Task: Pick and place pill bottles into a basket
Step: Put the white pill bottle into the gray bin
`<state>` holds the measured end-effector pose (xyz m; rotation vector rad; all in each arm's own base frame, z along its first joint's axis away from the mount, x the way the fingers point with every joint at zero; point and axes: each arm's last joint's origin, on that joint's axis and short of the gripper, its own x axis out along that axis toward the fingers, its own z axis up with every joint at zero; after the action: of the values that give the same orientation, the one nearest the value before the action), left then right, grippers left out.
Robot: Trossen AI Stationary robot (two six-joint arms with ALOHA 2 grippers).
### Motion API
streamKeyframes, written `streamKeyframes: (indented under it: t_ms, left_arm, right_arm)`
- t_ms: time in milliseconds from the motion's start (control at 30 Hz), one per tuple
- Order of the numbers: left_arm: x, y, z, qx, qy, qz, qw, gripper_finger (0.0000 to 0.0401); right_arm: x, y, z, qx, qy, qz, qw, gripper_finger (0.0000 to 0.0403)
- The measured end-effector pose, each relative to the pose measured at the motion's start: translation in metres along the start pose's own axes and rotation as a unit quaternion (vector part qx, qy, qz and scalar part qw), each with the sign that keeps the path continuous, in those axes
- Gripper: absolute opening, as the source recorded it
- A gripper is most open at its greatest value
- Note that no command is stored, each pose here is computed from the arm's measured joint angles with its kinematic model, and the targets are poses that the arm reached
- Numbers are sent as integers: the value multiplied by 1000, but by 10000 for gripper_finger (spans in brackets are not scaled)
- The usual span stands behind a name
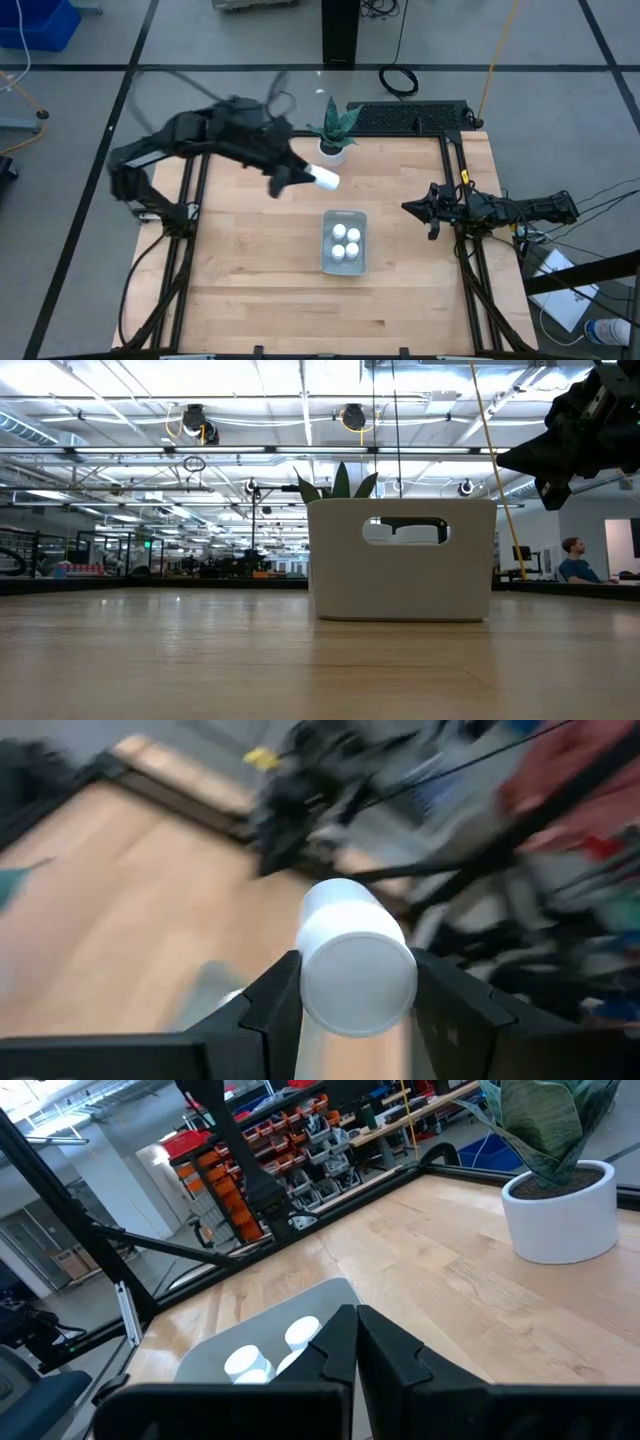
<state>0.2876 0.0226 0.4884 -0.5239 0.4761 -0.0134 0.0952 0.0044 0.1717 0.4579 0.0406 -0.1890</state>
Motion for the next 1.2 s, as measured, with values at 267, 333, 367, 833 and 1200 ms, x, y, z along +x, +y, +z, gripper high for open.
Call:
streamKeyframes:
  t_ms: [267,333,367,833,1200]
  left_arm:
    - [87,38,-12,72,148,87,983,167]
    - [107,46,-18,90,173,90,977,167]
    - [115,50,-21,99,186,93,973,167]
    - [197,76,-66,169,310,136,926,166]
    - [222,77,-88,208,354,139,901,166]
  right_arm:
    - [0,0,0,0,0,0,1000,4]
    - [0,0,0,0,0,0,1000,4]
    - [0,0,0,0,0,0,1000,4]
    - [0,0,0,0,0,0,1000,4]
    - [0,0,0,0,0,0,1000,4]
